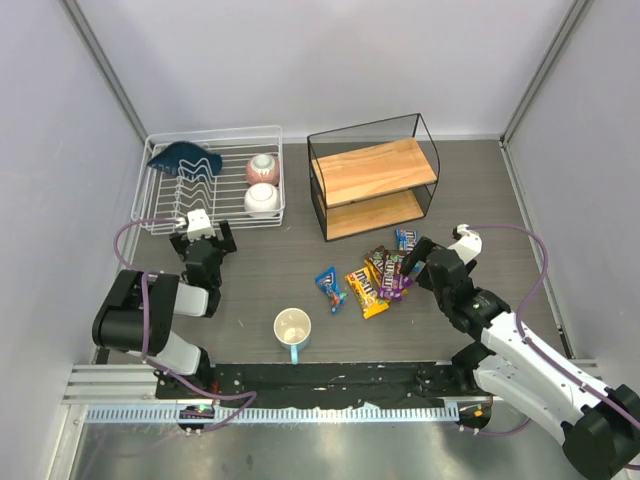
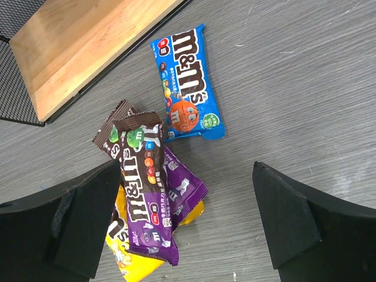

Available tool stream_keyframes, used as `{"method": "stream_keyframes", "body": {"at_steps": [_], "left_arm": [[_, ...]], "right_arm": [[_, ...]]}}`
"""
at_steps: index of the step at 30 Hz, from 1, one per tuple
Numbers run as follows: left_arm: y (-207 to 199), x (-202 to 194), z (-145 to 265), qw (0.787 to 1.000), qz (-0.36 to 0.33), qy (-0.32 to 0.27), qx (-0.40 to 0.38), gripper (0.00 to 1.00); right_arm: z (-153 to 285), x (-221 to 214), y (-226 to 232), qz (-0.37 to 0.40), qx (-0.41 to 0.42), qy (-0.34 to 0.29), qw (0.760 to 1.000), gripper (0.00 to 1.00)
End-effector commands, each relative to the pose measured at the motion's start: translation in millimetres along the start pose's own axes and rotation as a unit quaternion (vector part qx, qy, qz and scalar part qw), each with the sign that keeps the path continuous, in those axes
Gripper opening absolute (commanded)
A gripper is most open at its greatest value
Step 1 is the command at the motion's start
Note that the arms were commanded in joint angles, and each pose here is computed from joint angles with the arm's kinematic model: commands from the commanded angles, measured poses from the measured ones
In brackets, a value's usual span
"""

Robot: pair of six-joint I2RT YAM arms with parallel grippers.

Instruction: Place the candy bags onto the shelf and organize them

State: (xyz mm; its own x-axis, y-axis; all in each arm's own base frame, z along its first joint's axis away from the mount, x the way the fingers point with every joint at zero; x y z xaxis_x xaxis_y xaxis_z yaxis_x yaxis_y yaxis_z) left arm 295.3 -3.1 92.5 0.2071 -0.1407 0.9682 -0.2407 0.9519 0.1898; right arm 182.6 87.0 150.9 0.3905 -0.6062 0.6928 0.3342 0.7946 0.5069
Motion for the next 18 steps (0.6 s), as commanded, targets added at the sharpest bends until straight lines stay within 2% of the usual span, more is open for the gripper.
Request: {"method": "stream_keyframes", "body": {"at_steps": [1, 13, 18], "left_arm": [[4.9, 13.0, -2.7, 0.999, 0.006, -0.027, 0.017, 1.00], [4.9, 12.6, -2.7, 0.999, 0.006, -0.026, 0.017, 1.00], [6.3, 17.1, -1.4, 0.999, 0.008, -0.038, 0.021, 1.00]], "right_arm": [[-2.2, 8.8, 6.7, -0.016, 0.001, -0.030, 0.999, 1.00], [-15.4, 10.6, 15.9, 0.025, -0.030, -0.017, 0.999, 1.00], [-12.4, 7.8, 13.5, 0.019, -0.022, -0.009, 1.000, 1.00]]}}
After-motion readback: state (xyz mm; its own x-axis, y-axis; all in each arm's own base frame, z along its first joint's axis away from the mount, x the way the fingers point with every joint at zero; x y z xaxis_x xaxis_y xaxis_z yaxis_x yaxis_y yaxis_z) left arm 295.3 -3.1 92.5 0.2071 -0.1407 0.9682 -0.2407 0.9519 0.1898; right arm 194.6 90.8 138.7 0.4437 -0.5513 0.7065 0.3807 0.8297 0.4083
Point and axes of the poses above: each gripper's point midway between its finger pads, its own z axis back along the fingers, its own y axis along the line the jaws close on, x = y × z, the point moved 8 cm from there along z, back along the fingers, and after that the axes turned 11 degrees about -z, right-handed, at the moved point
